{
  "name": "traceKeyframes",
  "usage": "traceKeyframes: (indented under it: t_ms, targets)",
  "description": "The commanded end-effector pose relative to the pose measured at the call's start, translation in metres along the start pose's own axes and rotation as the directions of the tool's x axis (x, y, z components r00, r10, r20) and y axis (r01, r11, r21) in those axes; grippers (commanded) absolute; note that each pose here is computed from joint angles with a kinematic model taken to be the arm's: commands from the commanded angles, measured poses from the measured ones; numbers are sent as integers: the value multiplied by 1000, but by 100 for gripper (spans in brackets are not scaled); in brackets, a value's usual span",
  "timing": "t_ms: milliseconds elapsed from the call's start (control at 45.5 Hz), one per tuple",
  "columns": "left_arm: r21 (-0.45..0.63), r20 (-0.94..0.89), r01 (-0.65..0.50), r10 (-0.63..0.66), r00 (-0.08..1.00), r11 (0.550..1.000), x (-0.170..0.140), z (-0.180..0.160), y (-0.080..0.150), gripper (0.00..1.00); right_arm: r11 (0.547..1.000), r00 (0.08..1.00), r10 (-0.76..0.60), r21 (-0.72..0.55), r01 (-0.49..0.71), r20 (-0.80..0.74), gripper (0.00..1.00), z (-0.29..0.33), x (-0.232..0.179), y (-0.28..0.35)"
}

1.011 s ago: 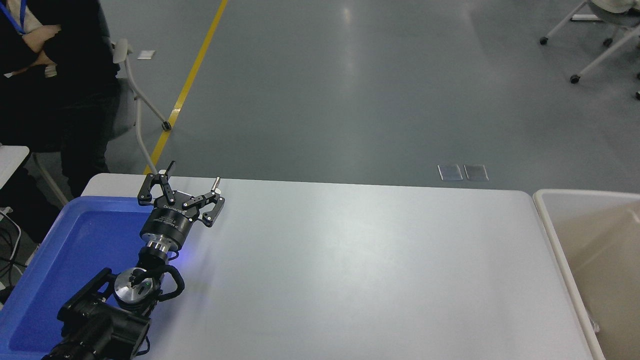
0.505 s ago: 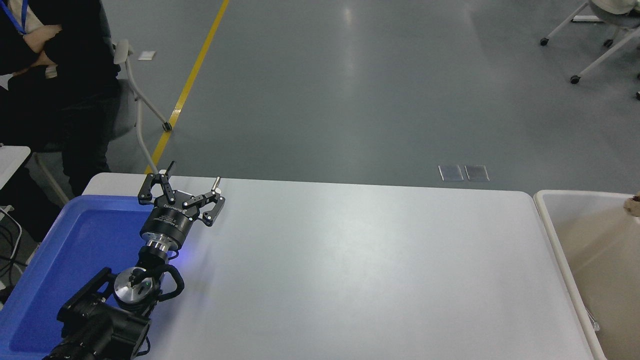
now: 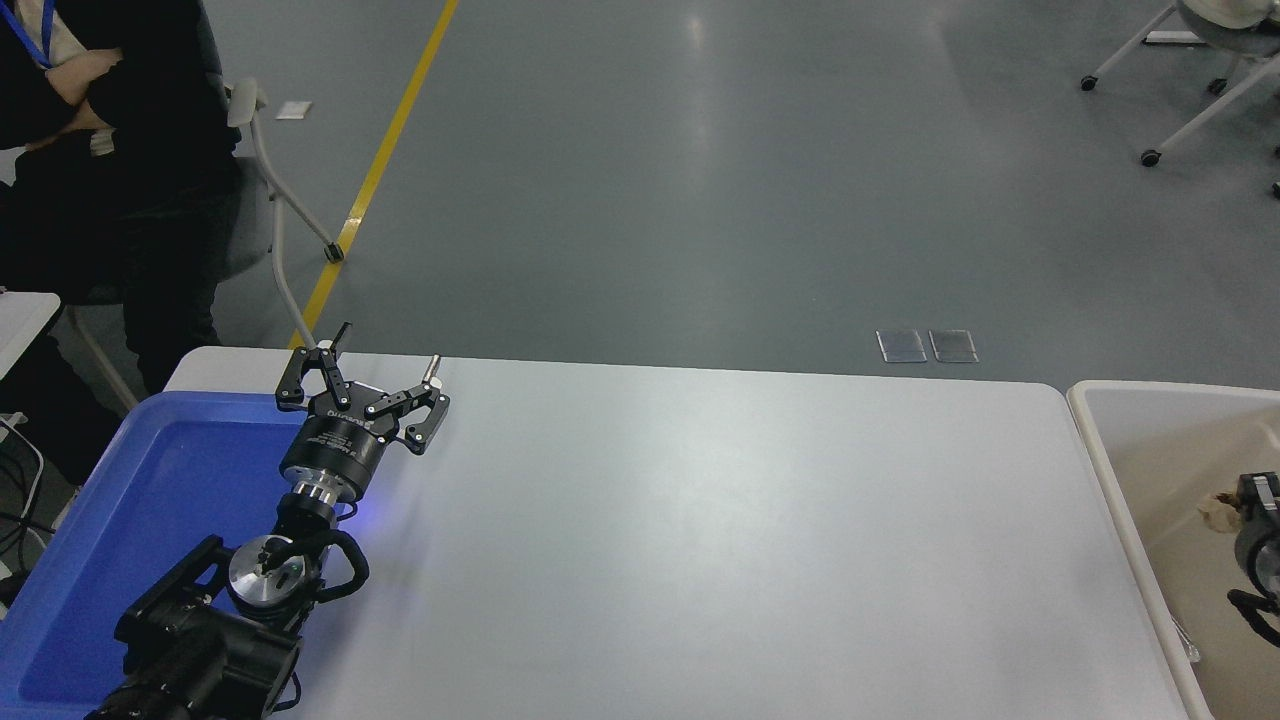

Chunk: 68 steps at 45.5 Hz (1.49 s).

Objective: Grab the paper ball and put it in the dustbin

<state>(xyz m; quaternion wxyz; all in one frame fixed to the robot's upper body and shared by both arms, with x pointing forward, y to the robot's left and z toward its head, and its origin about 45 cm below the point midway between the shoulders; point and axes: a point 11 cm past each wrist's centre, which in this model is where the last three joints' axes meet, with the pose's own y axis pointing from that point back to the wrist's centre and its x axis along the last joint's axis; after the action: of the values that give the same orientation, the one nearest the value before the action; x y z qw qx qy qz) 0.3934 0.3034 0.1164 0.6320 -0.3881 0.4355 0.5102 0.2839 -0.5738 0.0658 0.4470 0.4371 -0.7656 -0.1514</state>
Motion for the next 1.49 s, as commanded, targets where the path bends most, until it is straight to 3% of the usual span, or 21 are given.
traceKeyframes:
  t_ms: [0,396,637,923,989,1143,1341,1473]
  targets:
    - [0,-2,-1,1,1000,1000,0,0,0,99,1000,998,19,-10,-19,56,100,5,3,0]
    - [1,-1,0,0,1000,1000,0,-1,0,99,998,996,65,8,-65,65,100,-5,46,1]
    - [0,-2,-1,1,1000,1000,0,0,0,99,989,984,55,124,-76,170,100,-72,60,5]
    - [0,0,-2,2,1000,1000,0,0,0,99,955,883,-196,285,75,426,100,-151,8,17]
    - [0,0,-2,2,1000,1000,0,0,0,99,932,834,-292,334,139,468,100,-168,-14,25]
    - [0,0,-2,2,1000,1000,0,0,0,99,817,684,-547,488,308,483,100,-218,-68,61]
    - [1,1,-1,1,1000,1000,0,0,0,99,693,567,-708,570,442,421,100,-241,-123,97]
    - [0,0,-2,2,1000,1000,0,0,0,99,592,435,-803,623,512,406,100,-243,-155,114]
